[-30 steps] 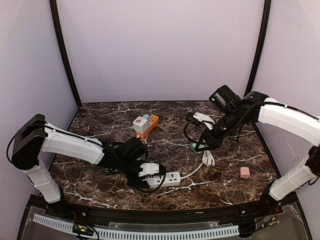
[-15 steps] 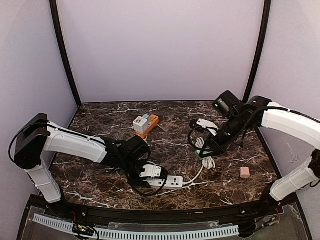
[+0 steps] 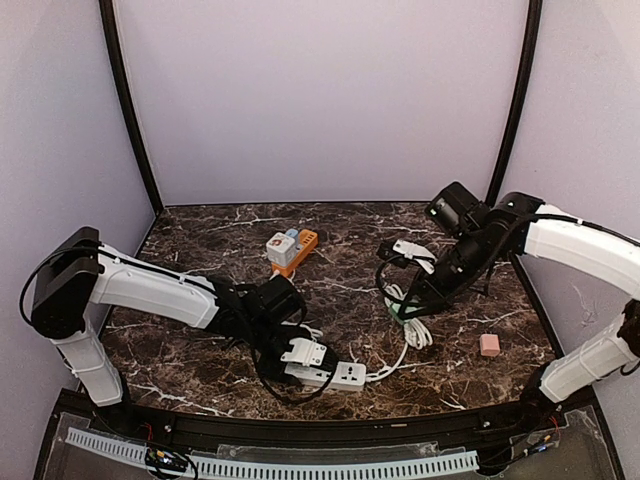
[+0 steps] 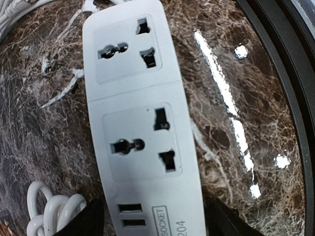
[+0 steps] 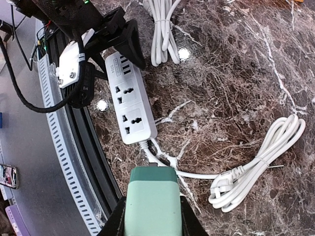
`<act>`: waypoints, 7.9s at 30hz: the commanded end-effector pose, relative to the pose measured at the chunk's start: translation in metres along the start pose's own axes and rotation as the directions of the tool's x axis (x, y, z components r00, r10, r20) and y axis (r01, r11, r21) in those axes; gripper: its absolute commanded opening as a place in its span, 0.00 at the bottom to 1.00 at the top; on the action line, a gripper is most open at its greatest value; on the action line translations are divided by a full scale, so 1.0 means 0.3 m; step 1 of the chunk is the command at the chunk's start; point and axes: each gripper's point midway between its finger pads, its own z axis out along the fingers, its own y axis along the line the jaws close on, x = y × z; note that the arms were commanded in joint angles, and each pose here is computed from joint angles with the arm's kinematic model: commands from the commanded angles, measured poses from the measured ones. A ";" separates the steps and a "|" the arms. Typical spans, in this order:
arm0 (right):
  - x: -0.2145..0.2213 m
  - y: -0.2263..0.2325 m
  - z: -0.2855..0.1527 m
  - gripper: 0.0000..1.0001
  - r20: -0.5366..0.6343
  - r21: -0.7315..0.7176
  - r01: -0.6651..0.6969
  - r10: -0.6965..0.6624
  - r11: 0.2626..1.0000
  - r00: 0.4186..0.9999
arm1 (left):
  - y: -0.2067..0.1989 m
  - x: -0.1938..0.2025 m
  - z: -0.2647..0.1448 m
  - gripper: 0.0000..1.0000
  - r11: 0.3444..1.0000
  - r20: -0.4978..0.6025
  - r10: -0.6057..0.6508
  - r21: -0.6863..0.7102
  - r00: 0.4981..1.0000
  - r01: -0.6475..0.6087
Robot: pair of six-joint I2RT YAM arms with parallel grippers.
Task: Insert the plug
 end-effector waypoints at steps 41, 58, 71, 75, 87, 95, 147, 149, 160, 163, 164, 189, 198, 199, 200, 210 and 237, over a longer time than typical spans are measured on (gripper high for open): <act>-0.102 0.182 0.315 0.00 -0.235 -0.092 0.332 -0.344 0.939 0.909 | 0.182 0.035 -0.553 0.99 0.725 0.323 -0.332 -0.514 0.886 0.459; -0.025 0.190 0.394 0.00 -0.329 -0.115 0.321 -0.341 0.940 0.881 | 0.206 0.020 -0.572 0.99 0.705 0.347 -0.345 -0.517 0.872 0.485; 0.035 0.190 0.448 0.00 -0.417 -0.092 0.328 -0.335 0.940 0.845 | 0.200 0.025 -0.579 0.99 0.699 0.351 -0.349 -0.520 0.869 0.491; 0.043 0.181 0.456 0.00 -0.432 -0.080 0.327 -0.329 0.942 0.840 | 0.197 0.031 -0.580 0.98 0.696 0.352 -0.351 -0.521 0.868 0.493; 0.059 0.150 0.465 0.00 -0.464 -0.041 0.331 -0.311 0.943 0.830 | 0.185 0.040 -0.574 0.98 0.698 0.358 -0.350 -0.517 0.866 0.496; 0.055 0.159 0.477 0.00 -0.460 -0.049 0.333 -0.317 0.942 0.829 | 0.182 0.041 -0.568 0.97 0.694 0.369 -0.356 -0.511 0.859 0.507; 0.090 0.193 0.661 0.08 -0.584 -0.020 0.357 -0.301 0.934 0.754 | 0.155 0.079 -0.567 0.96 0.688 0.356 -0.362 -0.521 0.862 0.504; 0.095 0.194 0.670 0.09 -0.587 -0.020 0.353 -0.297 0.935 0.753 | 0.158 0.079 -0.567 0.96 0.688 0.355 -0.362 -0.522 0.862 0.504; 0.086 0.178 0.727 0.13 -0.588 0.016 0.322 -0.251 0.947 0.769 | 0.163 0.079 -0.576 0.97 0.682 0.354 -0.367 -0.526 0.860 0.507; 0.102 0.169 0.742 0.14 -0.591 0.019 0.322 -0.249 0.946 0.767 | 0.165 0.079 -0.579 0.96 0.680 0.355 -0.370 -0.527 0.859 0.510; 0.109 0.164 0.748 0.14 -0.596 0.023 0.320 -0.244 0.947 0.765 | 0.166 0.078 -0.579 0.96 0.679 0.356 -0.370 -0.526 0.858 0.511; -0.120 0.215 0.430 0.77 -0.359 0.192 0.347 -0.264 0.918 0.895 | 0.191 0.036 -0.581 0.97 0.712 0.340 -0.347 -0.510 0.874 0.482; -0.131 0.179 0.304 0.95 -0.264 0.323 0.256 -0.173 0.911 0.949 | 0.213 0.020 -0.603 0.97 0.710 0.349 -0.334 -0.518 0.875 0.478; -0.137 0.170 0.294 0.97 -0.245 0.341 0.238 -0.159 0.909 0.956 | 0.216 0.015 -0.611 0.97 0.708 0.351 -0.331 -0.521 0.876 0.477; -0.143 0.161 0.283 0.98 -0.224 0.356 0.215 -0.141 0.909 0.964 | 0.218 0.017 -0.615 0.98 0.705 0.349 -0.333 -0.524 0.876 0.477; -0.151 0.020 0.133 0.99 0.014 0.459 -0.118 0.126 0.881 0.992 | 0.241 0.005 -0.696 0.99 0.656 0.383 -0.347 -0.553 0.856 0.514; 0.420 -0.254 -0.105 0.99 0.306 0.459 -0.830 0.821 0.317 0.482 | 0.377 -0.007 -0.759 0.99 0.514 0.414 -0.418 -0.626 0.809 0.586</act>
